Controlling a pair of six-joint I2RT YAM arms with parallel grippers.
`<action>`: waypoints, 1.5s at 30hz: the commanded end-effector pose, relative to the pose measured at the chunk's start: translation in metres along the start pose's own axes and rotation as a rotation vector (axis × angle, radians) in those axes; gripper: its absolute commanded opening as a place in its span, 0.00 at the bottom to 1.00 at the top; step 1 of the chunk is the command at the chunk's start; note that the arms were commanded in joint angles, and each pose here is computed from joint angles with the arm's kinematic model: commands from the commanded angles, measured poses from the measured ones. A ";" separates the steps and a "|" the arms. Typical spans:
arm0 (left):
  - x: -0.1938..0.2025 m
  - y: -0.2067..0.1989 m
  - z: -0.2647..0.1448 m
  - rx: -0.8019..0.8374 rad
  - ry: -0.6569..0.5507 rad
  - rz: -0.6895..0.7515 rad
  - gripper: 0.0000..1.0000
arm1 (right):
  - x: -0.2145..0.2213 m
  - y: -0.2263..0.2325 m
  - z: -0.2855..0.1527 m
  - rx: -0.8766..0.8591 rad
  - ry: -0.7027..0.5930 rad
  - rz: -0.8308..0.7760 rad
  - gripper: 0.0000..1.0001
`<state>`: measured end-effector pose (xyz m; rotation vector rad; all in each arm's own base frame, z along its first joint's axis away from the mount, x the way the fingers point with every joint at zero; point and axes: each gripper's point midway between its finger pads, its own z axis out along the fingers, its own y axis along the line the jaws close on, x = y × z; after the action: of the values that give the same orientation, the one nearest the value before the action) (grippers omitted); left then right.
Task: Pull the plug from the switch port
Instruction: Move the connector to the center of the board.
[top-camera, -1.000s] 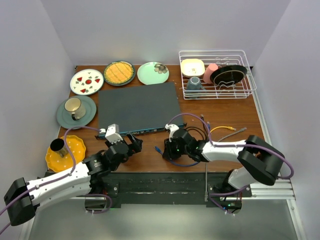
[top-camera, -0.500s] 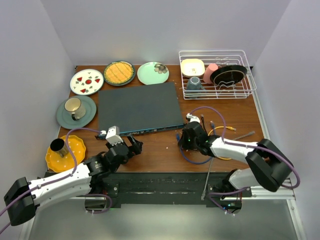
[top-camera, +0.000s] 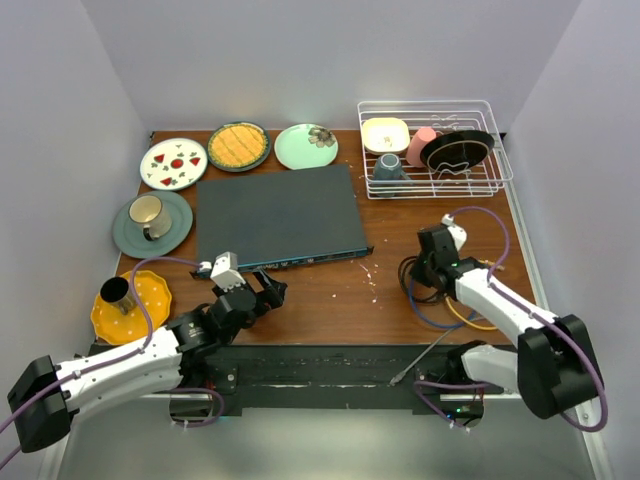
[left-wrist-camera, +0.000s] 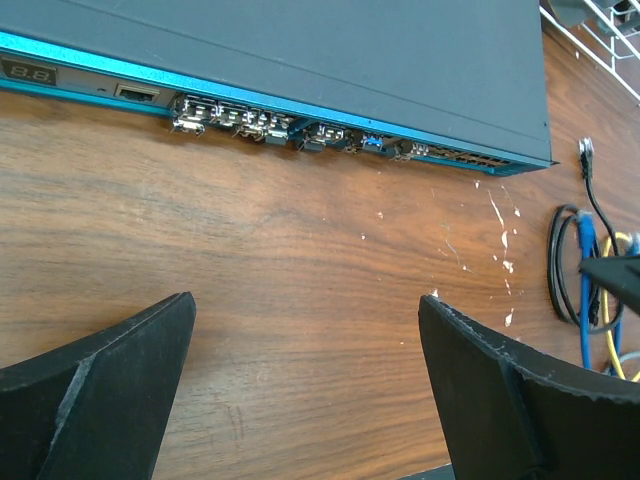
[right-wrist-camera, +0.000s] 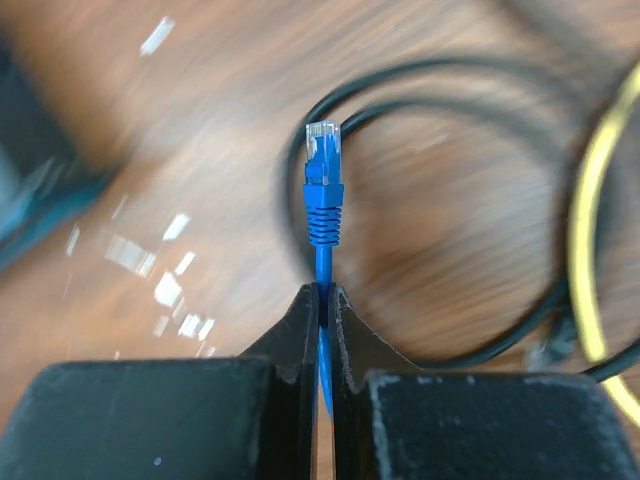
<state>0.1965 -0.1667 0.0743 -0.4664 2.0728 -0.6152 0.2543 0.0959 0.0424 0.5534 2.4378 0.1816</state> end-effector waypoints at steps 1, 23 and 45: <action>-0.008 -0.013 0.000 0.033 -0.027 -0.044 0.99 | -0.044 -0.021 0.011 0.070 -0.055 0.114 0.00; -0.008 -0.008 -0.003 0.039 -0.029 -0.014 1.00 | -0.111 0.101 -0.053 -0.326 -0.271 -0.059 0.45; -0.094 -0.052 -0.005 -0.067 -0.161 0.127 1.00 | 0.029 0.220 -0.073 -0.927 -0.080 -0.253 0.49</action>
<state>0.2309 -0.1595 0.1507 -0.4484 1.9833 -0.4351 0.2658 0.2802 0.1179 -0.0882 2.0881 0.9900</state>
